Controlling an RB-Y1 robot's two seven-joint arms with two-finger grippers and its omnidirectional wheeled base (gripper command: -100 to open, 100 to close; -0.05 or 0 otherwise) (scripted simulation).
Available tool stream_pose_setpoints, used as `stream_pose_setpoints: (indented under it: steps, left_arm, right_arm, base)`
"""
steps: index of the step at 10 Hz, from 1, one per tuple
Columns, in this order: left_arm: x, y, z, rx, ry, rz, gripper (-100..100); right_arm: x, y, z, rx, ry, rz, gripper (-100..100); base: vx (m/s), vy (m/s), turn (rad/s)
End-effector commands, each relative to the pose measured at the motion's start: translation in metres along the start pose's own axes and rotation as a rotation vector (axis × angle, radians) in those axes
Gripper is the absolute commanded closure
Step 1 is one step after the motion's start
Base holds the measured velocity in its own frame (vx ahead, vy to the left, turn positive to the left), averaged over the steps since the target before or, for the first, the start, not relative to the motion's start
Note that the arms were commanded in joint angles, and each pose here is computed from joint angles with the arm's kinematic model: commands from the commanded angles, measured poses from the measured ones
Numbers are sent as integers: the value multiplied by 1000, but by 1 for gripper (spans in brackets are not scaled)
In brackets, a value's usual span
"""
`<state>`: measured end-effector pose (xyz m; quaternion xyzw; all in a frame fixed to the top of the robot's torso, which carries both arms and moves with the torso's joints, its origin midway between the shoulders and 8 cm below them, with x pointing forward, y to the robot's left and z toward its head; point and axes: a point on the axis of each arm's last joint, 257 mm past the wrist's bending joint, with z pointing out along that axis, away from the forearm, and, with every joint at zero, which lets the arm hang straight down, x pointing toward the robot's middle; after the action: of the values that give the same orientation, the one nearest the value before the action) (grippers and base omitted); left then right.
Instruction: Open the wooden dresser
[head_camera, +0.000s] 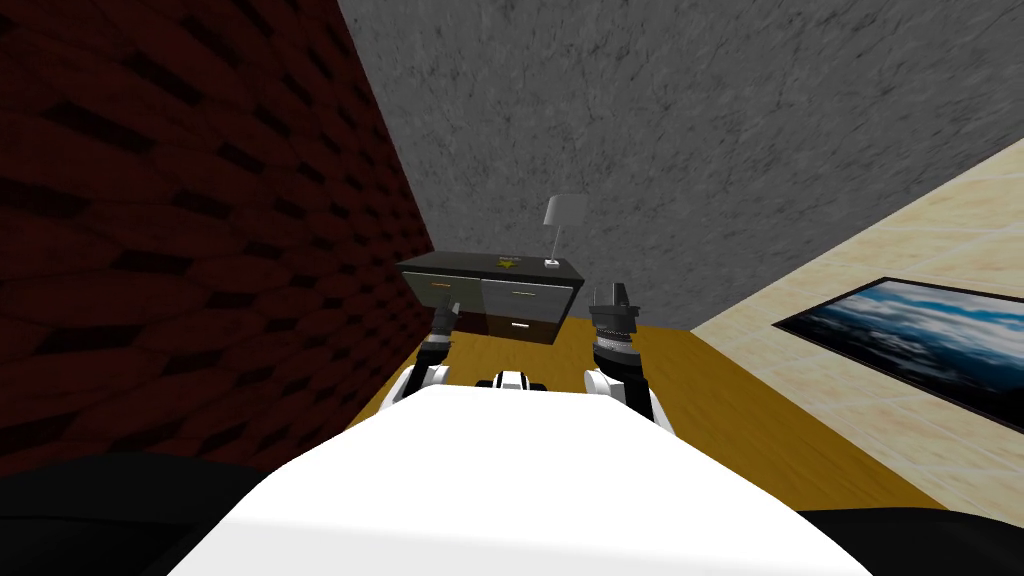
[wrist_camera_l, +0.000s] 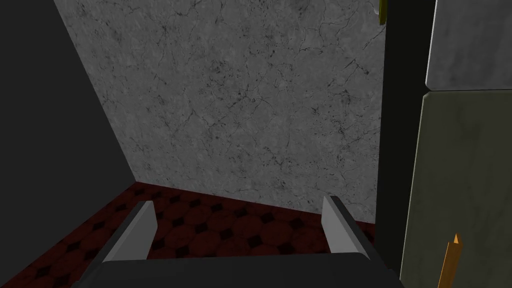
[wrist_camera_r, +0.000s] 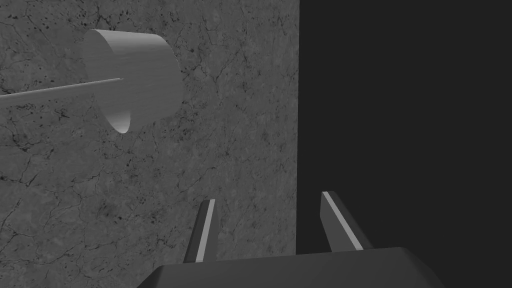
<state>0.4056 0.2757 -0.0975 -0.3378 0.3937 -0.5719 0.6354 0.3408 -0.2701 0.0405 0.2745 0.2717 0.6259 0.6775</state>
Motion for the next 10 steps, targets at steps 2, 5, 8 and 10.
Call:
stream_pose_setpoints:
  steps: [2,5,8,10]
  left_arm:
    - [3,33,-5,-54,2,-9,-100]
    - [7,55,-10,-92,7,-14,-100]
    - [10,76,-15,-130,14,-16,-100]
    - [13,92,-19,-159,20,-17,-100]
  right_arm:
    - [0,0,0,0,0,0,0]
    - [0,0,0,0,0,0,0]
    - [0,0,0,0,0,0,0]
    - [0,0,0,0,0,0,0]
  base:
    - [101,-76,-31]
    - [83,-69,-28]
    - [72,-68,-29]
    - [103,-71,-30]
